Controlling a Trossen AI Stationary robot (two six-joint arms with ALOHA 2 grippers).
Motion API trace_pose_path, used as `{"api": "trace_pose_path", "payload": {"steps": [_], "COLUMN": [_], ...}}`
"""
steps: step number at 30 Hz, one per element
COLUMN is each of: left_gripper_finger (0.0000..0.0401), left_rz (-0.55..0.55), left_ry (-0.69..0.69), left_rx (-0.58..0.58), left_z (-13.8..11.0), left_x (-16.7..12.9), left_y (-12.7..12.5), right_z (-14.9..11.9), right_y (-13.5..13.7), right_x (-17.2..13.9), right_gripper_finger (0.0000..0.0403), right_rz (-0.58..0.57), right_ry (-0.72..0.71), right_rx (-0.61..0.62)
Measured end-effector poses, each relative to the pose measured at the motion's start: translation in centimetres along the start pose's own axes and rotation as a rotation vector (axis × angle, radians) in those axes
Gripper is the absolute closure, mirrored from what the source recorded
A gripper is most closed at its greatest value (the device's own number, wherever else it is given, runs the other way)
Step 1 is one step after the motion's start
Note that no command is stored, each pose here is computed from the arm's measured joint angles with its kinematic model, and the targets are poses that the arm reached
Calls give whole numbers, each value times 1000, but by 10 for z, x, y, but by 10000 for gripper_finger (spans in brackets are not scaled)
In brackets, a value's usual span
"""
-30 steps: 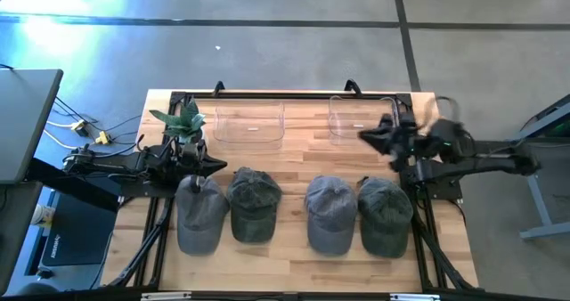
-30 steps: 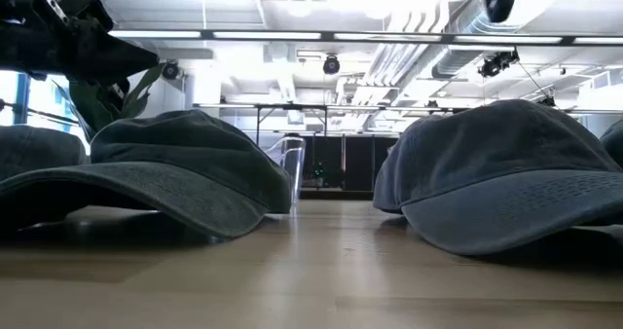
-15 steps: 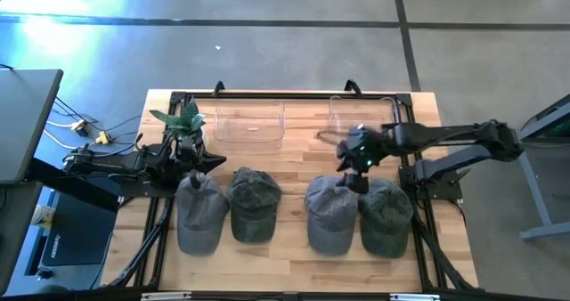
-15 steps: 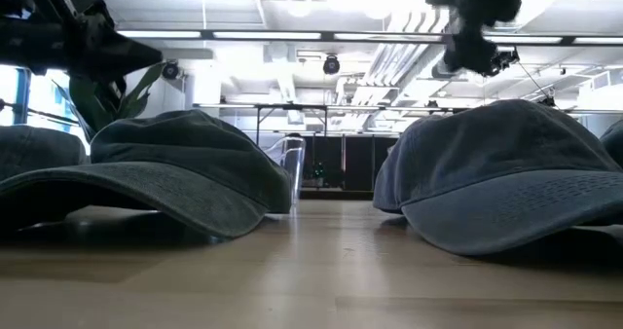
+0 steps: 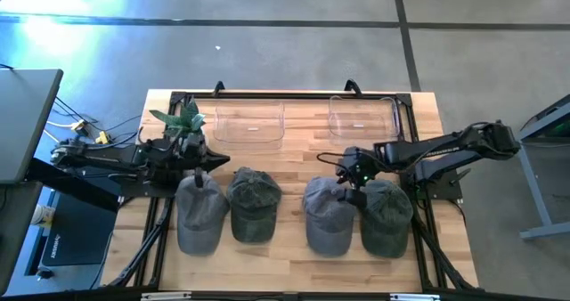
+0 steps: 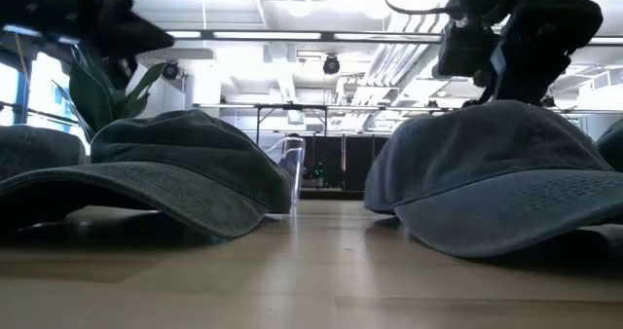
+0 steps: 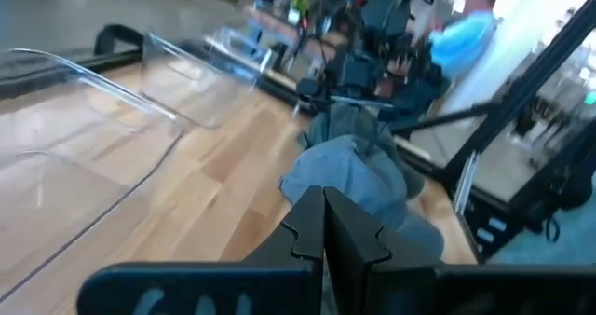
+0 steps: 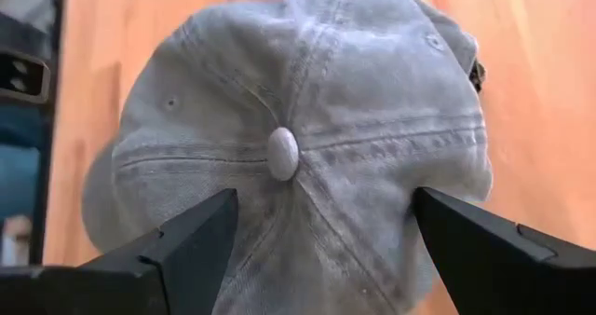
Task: Pick & Place hat
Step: Put the right gray cap into the right transparent bin
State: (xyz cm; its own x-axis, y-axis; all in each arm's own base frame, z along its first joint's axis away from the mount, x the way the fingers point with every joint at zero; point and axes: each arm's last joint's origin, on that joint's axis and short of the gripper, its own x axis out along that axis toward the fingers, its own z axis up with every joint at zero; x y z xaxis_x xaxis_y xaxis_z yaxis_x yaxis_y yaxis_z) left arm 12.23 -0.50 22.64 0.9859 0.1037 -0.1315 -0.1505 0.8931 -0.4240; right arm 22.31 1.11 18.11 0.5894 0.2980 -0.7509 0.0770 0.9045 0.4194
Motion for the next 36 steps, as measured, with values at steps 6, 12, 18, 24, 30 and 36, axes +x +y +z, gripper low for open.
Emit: {"api": "trace_pose_path", "payload": {"steps": [6,12,18,24,30,36], "left_gripper_finger": [401,401,401,384,286,164], "left_rz": [-24,-5,-103,-265,-326,-467], "left_ry": [156,224,190,103,97,157], "left_rx": [53,72,157,322,355,326], "left_z": [21,37,63,96,112,112], "left_x": [38,77,113,153,192,222], "left_y": [-22,-38,-62,-90,-109,-120], "right_z": [-21,-29,9,54,82,98], "right_y": [-1,8,33,59,72,75], "right_x": [15,20,1,-30,-53,-68], "right_gripper_finger": [132,254,391,391,389,395], "right_rz": [54,212,544,709,713,713], "right_ry": [-55,-45,-23,-65,-203,-282], "right_rx": [30,78,176,171,92,30]}}
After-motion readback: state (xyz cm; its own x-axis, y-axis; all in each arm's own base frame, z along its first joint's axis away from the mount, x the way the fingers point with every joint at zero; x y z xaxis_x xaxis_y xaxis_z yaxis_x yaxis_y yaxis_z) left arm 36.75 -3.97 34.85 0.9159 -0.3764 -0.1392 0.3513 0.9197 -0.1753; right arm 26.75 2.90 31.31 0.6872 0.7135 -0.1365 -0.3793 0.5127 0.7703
